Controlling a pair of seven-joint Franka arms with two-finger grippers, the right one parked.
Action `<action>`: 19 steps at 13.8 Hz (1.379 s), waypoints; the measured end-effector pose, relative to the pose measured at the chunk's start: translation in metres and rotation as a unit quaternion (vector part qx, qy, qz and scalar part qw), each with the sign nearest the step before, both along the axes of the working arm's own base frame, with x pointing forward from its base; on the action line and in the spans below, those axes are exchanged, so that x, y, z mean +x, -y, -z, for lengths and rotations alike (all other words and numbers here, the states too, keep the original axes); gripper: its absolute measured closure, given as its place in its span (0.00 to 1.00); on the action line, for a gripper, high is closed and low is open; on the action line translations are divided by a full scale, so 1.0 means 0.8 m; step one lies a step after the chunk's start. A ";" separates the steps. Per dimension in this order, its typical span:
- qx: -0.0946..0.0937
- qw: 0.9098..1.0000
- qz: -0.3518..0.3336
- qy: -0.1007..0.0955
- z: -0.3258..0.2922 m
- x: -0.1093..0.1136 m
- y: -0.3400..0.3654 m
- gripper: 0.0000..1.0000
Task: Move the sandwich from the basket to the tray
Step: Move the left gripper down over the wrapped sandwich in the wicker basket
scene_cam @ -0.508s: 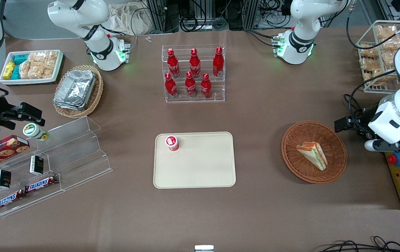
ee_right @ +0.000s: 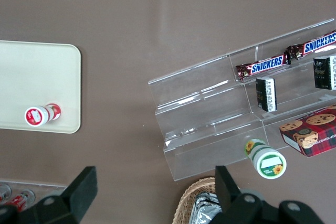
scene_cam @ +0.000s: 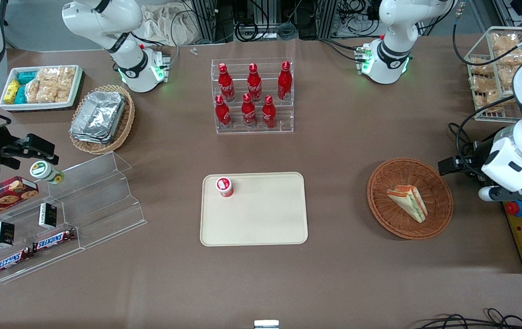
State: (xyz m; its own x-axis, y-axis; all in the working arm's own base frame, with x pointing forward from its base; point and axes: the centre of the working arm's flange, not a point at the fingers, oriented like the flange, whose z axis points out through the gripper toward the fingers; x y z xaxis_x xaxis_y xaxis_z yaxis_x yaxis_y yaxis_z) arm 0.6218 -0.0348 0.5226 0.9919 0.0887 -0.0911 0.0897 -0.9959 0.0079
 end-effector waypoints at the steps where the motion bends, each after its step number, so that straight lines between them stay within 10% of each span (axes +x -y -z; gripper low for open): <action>1: 0.004 1.000 -0.024 -0.003 0.009 0.003 0.000 0.00; 10: 0.004 0.967 -0.255 0.026 0.167 0.005 0.014 0.00; 19: 0.009 0.955 -0.296 -0.015 0.276 0.001 0.009 0.00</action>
